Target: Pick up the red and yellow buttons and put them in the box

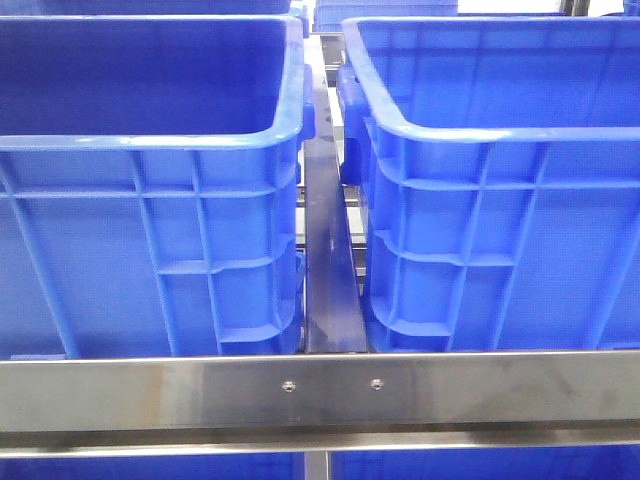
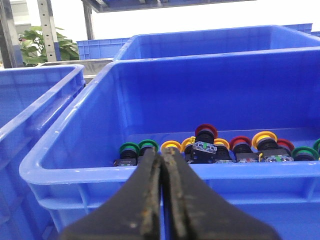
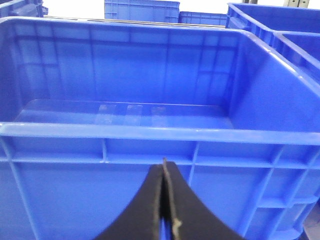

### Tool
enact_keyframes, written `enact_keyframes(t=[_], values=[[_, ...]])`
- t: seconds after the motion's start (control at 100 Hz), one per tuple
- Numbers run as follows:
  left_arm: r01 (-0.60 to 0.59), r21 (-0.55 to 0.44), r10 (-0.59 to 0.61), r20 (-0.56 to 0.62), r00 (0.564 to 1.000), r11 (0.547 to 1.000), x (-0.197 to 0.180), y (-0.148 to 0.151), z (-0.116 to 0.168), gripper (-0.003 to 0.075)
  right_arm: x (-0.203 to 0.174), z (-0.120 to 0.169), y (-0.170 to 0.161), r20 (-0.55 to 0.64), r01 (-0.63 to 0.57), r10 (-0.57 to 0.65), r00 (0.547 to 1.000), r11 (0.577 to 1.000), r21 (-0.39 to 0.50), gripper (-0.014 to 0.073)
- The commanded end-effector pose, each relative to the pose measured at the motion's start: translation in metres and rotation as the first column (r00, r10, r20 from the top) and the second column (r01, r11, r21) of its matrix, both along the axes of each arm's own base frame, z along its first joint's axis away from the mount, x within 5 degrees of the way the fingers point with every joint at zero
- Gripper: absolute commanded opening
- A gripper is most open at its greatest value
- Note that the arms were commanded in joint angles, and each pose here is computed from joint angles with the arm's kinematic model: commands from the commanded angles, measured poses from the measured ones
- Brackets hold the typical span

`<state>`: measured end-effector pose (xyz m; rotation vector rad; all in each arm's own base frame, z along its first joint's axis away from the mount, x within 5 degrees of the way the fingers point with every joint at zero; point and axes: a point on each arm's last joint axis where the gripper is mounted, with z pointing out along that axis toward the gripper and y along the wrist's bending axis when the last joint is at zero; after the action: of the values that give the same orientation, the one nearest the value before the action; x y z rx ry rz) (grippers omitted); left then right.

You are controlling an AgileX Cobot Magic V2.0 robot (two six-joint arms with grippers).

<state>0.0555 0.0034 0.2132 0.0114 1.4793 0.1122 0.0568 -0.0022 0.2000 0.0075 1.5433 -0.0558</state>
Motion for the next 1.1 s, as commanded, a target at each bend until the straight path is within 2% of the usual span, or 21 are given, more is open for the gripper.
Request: enact_keyframes(t=[0.0,0.27,0.46,0.62,0.78,1.09], values=[[0.010,0.000,-0.010,0.060,0.998,1.000,-0.001,-0.001,-0.009,-0.0020,-0.003,0.014,0.000,0.114,0.010,-0.008,0.993,1.000,-0.013,-0.0069],[0.009,0.001,-0.009,0.078,0.997,1.000,-0.002,-0.001,0.000,-0.0020,-0.003,0.014,0.000,0.114,0.010,-0.008,0.993,1.000,-0.013,-0.0069],[0.012,-0.028,-0.009,0.110,0.994,1.000,-0.009,-0.001,0.028,-0.0020,-0.003,0.014,0.000,0.114,0.010,-0.008,0.993,1.000,-0.013,-0.0069],[0.003,-0.036,-0.003,0.004,1.000,0.999,-0.011,0.000,0.054,-0.0020,-0.003,0.014,0.000,0.114,0.010,-0.008,0.993,1.000,-0.013,-0.0069],[0.000,-0.039,-0.002,-0.037,0.999,0.999,-0.005,0.000,0.088,-0.0020,-0.003,0.014,0.000,0.114,0.010,-0.008,0.993,1.000,-0.013,-0.0069],[-0.014,-0.033,0.007,-0.209,0.978,0.999,0.043,0.004,0.147,-0.0020,-0.003,0.014,0.000,0.114,0.010,-0.008,0.993,1.000,-0.013,-0.0069]])
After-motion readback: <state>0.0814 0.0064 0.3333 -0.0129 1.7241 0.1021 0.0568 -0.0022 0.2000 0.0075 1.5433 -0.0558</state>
